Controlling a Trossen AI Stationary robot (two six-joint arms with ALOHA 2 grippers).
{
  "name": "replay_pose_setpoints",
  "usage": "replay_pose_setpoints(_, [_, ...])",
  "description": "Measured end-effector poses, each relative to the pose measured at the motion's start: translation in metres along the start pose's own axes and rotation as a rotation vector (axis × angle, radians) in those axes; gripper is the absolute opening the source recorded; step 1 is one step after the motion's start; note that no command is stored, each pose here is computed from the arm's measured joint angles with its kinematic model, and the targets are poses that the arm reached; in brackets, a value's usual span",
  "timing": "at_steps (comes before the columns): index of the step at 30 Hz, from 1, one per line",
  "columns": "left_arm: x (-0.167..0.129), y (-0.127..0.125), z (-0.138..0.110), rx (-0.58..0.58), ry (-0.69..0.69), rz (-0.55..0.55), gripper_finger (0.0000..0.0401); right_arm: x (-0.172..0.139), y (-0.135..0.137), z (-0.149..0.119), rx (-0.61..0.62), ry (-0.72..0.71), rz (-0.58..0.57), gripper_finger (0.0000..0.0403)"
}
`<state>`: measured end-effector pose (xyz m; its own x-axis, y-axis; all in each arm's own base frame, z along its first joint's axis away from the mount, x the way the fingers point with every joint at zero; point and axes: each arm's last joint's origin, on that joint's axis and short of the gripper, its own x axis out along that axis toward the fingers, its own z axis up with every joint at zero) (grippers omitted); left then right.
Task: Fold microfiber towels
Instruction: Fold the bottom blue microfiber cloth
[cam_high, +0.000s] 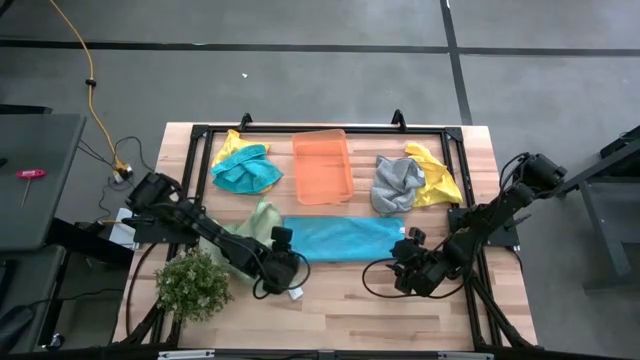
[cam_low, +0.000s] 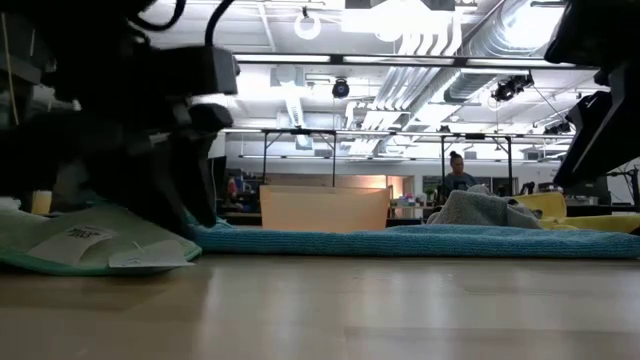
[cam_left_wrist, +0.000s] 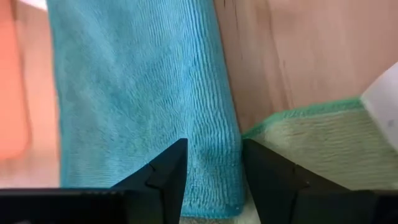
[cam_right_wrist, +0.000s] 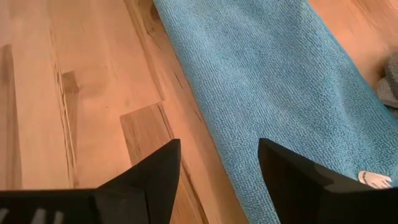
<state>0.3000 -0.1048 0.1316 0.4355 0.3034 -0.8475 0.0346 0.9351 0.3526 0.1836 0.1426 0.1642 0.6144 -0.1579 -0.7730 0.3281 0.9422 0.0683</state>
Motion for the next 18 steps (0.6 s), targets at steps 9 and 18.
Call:
replay_pose_setpoints(9, [-0.008,0.005,-0.007,0.001,0.101,-0.041,0.0141,0.0,0.0,0.0,0.002,0.003,-0.005,0.0208])
replay_pose_setpoints(18, [0.0,0.007,-0.009,-0.024,0.082,-0.069,0.014,0.0,-0.001,0.0,-0.002,-0.008,-0.02,0.0208])
